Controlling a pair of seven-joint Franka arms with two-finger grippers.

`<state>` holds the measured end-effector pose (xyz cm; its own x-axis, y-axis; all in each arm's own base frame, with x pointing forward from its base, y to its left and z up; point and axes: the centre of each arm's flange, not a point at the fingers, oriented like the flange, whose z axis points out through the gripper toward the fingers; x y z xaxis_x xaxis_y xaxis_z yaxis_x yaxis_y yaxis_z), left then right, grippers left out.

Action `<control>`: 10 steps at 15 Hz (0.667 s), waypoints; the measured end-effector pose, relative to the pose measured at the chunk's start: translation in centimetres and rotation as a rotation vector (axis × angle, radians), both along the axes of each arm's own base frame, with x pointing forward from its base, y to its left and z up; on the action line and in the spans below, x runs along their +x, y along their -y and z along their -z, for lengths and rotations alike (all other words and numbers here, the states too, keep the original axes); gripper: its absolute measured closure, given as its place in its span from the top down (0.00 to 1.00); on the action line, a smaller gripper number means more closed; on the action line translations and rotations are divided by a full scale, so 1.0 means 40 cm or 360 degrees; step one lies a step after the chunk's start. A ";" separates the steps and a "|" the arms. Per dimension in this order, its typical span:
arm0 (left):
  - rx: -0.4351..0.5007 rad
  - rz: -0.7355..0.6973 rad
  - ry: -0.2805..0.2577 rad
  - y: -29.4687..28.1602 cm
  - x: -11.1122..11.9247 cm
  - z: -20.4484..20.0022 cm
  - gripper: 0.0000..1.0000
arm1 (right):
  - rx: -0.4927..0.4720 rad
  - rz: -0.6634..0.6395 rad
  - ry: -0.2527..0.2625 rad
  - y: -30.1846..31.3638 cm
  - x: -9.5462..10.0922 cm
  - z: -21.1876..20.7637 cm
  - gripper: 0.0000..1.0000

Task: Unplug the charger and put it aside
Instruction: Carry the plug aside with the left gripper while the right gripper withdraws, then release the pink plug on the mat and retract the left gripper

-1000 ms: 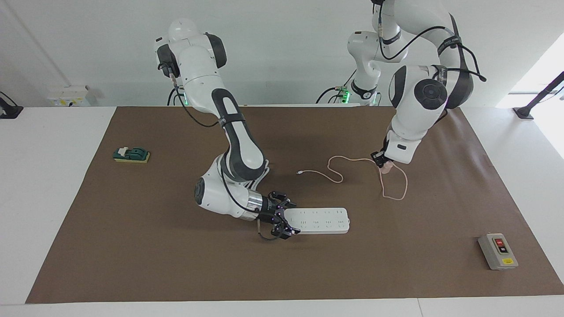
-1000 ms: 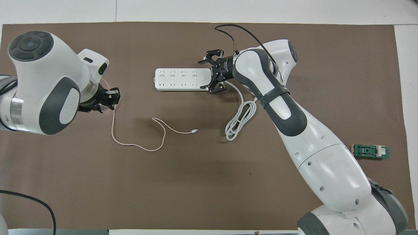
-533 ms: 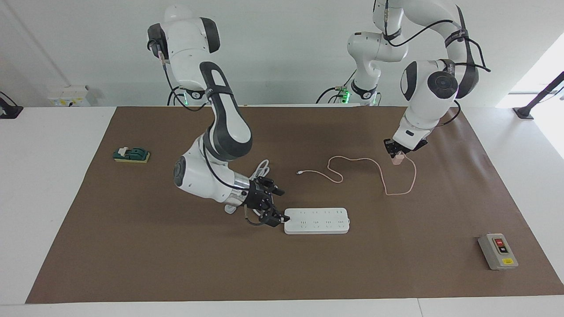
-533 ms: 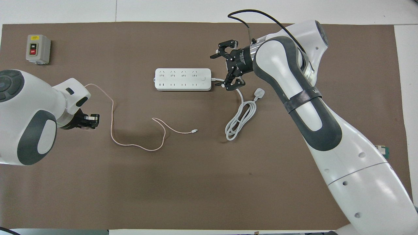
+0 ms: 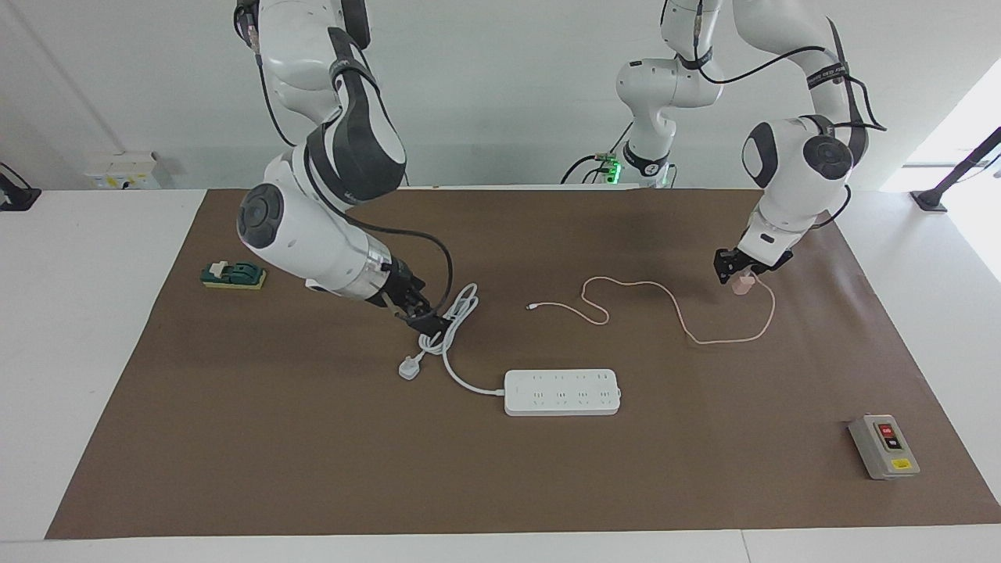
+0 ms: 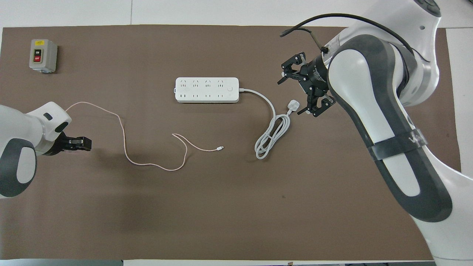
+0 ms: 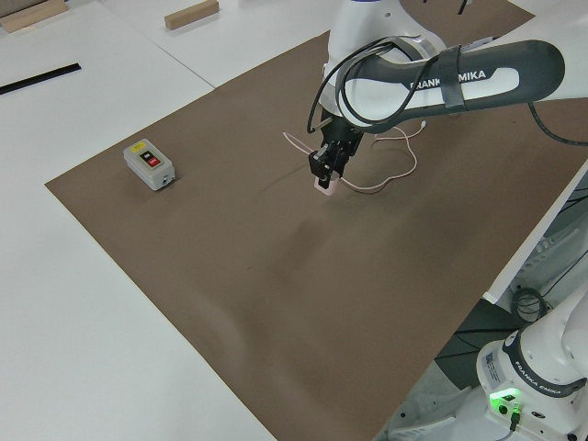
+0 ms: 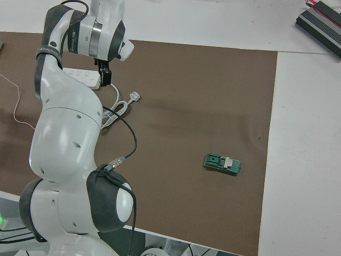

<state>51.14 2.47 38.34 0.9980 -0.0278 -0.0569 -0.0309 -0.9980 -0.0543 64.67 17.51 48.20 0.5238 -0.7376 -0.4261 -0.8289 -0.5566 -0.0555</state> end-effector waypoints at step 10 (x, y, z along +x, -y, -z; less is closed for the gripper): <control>0.0010 -0.0037 0.0122 -0.090 0.052 -0.122 1.00 | -0.0315 -0.1174 0.0311 0.451 -0.086 -0.199 1.00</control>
<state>53.21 6.06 43.22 0.9998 -0.0045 0.0194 -0.0033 -0.9981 -0.0619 61.23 -0.54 56.17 0.9593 -0.2230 -0.1730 -0.2272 -0.9738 -0.0046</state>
